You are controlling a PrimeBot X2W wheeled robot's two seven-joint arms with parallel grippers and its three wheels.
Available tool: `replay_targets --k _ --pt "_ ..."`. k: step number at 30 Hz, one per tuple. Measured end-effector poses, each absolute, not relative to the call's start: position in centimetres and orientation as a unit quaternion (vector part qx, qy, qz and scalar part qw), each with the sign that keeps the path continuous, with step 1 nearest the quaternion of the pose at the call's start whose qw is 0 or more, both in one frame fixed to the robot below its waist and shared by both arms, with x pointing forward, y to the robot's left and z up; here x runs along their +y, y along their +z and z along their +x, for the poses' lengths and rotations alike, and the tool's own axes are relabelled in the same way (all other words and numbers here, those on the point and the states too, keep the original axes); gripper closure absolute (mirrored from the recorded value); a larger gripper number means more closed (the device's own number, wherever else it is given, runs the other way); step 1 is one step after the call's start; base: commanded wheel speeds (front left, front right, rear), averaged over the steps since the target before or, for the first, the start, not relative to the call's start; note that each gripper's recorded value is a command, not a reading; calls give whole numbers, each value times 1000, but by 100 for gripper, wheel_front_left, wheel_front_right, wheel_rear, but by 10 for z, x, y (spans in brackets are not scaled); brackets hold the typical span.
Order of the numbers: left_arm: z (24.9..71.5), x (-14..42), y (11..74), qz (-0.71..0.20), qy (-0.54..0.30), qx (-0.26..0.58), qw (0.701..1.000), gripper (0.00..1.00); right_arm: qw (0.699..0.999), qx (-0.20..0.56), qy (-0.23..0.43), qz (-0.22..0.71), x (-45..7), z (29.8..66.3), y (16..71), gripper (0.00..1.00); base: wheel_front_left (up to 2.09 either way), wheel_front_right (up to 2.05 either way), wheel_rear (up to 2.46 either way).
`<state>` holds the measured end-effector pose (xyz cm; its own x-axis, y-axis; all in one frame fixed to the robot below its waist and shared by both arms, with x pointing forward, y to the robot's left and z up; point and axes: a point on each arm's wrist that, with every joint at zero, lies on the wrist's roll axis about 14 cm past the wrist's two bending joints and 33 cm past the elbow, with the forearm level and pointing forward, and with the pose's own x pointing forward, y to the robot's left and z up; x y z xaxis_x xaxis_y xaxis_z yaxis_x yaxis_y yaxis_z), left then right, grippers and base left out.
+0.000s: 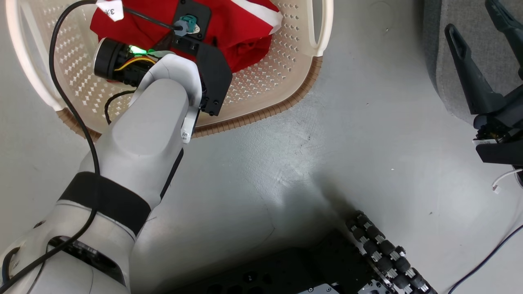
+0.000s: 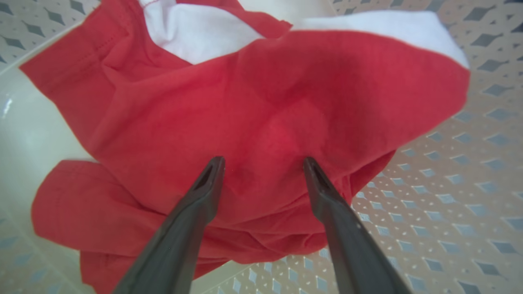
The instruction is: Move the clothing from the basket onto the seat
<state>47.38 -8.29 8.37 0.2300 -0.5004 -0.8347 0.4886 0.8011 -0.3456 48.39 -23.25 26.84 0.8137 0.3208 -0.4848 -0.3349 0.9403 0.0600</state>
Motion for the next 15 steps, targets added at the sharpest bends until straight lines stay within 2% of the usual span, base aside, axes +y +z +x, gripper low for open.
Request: replay_targets --k 15 --pt "475 -86 75 -6 -311 534 786 0 949 271 163 -11 -236 473 262 0 0 0 0"
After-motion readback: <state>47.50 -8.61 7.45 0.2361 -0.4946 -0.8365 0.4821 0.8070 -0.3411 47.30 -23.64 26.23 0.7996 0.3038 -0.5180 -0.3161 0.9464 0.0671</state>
